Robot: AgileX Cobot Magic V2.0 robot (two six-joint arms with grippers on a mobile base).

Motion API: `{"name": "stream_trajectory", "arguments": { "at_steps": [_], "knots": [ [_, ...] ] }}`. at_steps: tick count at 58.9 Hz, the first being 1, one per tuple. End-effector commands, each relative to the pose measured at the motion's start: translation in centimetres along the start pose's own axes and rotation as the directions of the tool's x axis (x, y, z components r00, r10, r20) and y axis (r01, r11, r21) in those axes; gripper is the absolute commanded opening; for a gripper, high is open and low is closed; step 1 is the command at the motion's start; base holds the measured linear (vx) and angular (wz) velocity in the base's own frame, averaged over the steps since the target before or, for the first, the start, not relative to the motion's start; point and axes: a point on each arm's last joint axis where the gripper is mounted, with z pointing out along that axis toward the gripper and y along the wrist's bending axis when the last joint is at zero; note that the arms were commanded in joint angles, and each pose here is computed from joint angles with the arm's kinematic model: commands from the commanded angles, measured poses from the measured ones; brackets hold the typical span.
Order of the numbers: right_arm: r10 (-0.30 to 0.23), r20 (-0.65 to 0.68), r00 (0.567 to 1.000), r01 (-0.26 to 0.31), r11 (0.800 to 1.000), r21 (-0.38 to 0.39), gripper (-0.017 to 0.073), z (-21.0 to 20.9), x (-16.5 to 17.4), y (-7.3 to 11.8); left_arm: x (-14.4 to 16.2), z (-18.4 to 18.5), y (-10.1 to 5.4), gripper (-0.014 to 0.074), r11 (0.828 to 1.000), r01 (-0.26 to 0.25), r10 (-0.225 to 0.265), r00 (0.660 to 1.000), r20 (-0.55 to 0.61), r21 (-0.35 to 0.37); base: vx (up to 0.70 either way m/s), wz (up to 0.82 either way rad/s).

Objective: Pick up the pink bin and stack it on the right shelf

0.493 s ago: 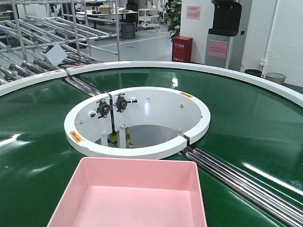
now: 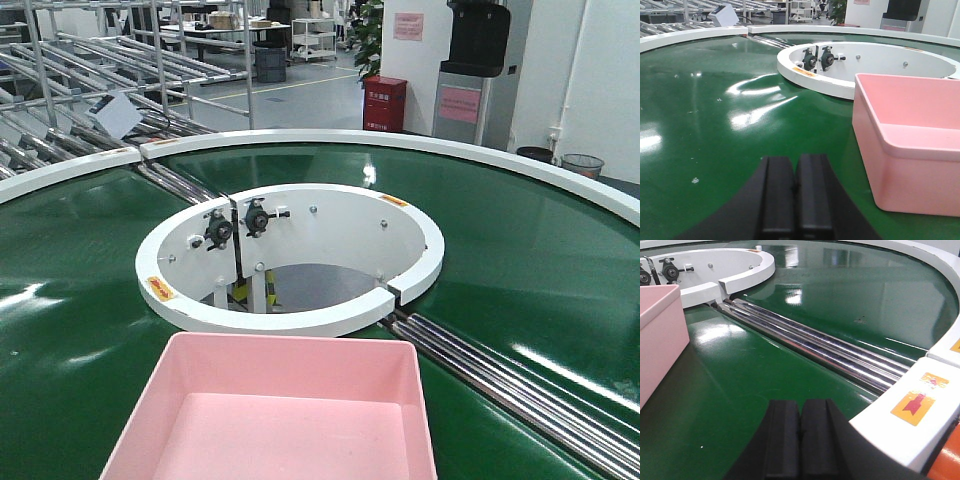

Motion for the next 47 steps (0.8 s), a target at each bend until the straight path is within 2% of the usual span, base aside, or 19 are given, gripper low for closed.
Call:
{"name": "stream_trajectory", "arguments": {
  "at_steps": [1, 11, 15, 25, 27, 30, 33, 38, 40, 44, 47],
  "knots": [
    [-0.027, 0.096, 0.995, 0.027, 1.000, -0.002, -0.0012, -0.1, -0.8, 0.1, -0.4, 0.0, 0.1, 0.0102, 1.000, 0.014, -0.014, 0.996, 0.086, -0.002, 0.00, 0.00],
    [-0.031, 0.102, 0.994, 0.031, 1.000, -0.002, -0.0012, -0.1, -0.8, 0.1, -0.5, 0.0, 0.1, 0.0102, 1.000, 0.013, -0.013, 0.996, 0.089, -0.002, 0.00, 0.00],
    [-0.013, 0.127, 0.992, 0.014, 1.000, -0.011, -0.0012, -0.2, -1.1, 0.1, -0.5, 0.0, 0.1, 0.0102, 1.000, 0.013, -0.012, 0.996, 0.094, -0.002, 0.00, 0.00],
    [-0.014, 0.199, 0.980, 0.019, 1.000, -0.024, -0.0012, -0.3, -1.7, 0.3, -1.0, 0.0, 0.1, 0.0102, 1.000, 0.018, -0.018, 0.989, 0.143, -0.002, 0.00, 0.00],
    [-0.013, 0.234, 0.972, 0.020, 0.999, -0.031, -0.0012, -0.3, -2.0, 0.3, -1.1, -0.1, 0.1, 0.0102, 0.999, 0.047, -0.047, 0.986, 0.158, 0.003, 0.00, 0.00],
    [-0.019, 0.299, 0.954, 0.032, 0.999, -0.040, -0.0012, -0.5, -2.6, 0.4, -1.5, -0.1, 0.1, 0.0102, 0.993, 0.121, -0.122, 0.974, 0.190, 0.017, 0.00, 0.00],
    [-0.014, 0.367, 0.930, 0.036, 0.998, -0.053, -0.0012, -0.7, -3.3, 0.6, -2.1, -0.3, 0.1, 0.0102, 0.990, 0.142, -0.144, 0.958, 0.247, 0.024, 0.00, 0.00],
    [0.019, 0.486, 0.874, 0.022, 0.997, -0.078, -0.0012, -1.8, -5.5, 0.8, -3.5, -0.8, 0.2, 0.0102, 0.993, 0.119, -0.118, 0.912, 0.392, 0.022, 0.00, 0.00],
    [0.019, 0.500, 0.866, 0.022, 0.997, -0.076, -0.0012, -2.2, -6.6, 0.8, -4.3, -1.1, 0.2, 0.0102, 0.994, 0.109, -0.107, 0.887, 0.450, 0.022, 0.00, 0.00],
    [0.008, 0.495, 0.869, 0.024, 0.998, -0.057, -0.0012, -3.3, -9.6, 0.7, -7.1, -2.2, 0.0, 0.0102, 0.997, 0.071, -0.069, 0.843, 0.534, 0.017, 0.00, 0.00],
    [-0.003, 0.479, 0.878, 0.026, 0.999, -0.041, -0.0012, -4.0, -12.1, 0.7, -9.5, -3.0, -0.3, 0.0102, 1.000, 0.009, -0.008, 0.836, 0.549, 0.001, 0.00, 0.00]
  ]
}}
